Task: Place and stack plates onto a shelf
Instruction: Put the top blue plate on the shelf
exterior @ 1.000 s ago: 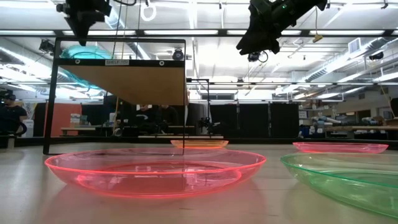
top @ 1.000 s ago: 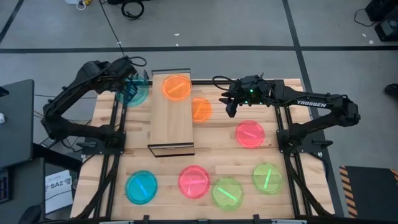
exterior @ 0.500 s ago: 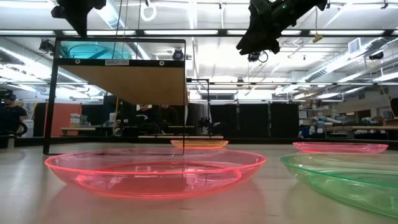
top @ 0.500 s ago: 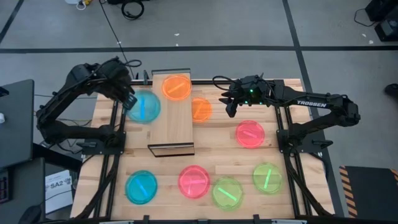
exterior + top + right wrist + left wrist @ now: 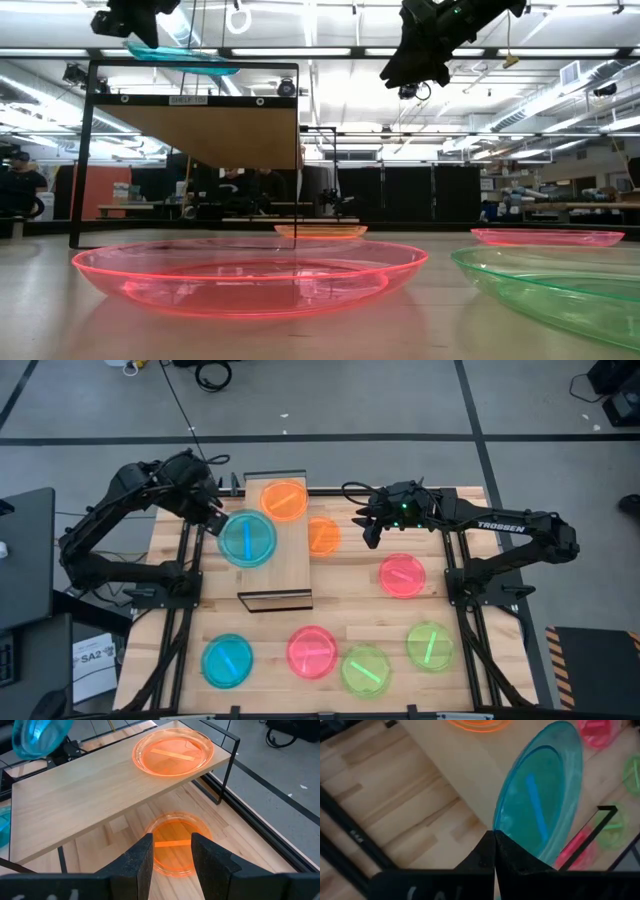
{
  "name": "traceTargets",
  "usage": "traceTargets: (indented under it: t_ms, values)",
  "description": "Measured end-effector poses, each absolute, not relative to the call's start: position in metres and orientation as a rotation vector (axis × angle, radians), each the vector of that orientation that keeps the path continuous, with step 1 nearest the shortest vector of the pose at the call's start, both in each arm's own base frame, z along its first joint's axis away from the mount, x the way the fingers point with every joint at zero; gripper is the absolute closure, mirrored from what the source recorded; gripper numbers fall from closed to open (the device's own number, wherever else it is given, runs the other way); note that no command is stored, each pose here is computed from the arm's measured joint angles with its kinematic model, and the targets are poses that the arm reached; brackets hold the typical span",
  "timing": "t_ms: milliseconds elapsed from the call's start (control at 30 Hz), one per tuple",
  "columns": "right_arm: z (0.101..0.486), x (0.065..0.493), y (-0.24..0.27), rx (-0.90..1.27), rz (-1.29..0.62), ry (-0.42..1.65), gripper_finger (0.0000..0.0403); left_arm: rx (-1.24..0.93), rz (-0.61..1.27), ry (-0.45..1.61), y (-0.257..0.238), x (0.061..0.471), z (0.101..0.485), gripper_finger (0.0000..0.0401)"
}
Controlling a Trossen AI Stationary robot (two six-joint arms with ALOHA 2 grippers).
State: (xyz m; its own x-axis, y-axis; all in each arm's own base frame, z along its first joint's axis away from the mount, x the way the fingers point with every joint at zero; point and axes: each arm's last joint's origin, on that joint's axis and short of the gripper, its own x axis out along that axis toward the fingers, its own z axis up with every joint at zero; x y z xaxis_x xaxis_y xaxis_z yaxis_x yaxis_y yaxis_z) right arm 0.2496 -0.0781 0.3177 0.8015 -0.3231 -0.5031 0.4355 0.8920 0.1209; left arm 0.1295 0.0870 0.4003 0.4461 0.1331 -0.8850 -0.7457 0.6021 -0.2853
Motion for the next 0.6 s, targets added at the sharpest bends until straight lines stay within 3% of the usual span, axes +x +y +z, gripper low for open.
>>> traceTargets:
  t_ms: [600]
  values:
    - [0.318, 0.25, -0.078, 0.232, -0.41, 0.495, 0.0263, -0.686, 0.432, 1.183, 0.093, 0.211, 0.361, 0.0399]
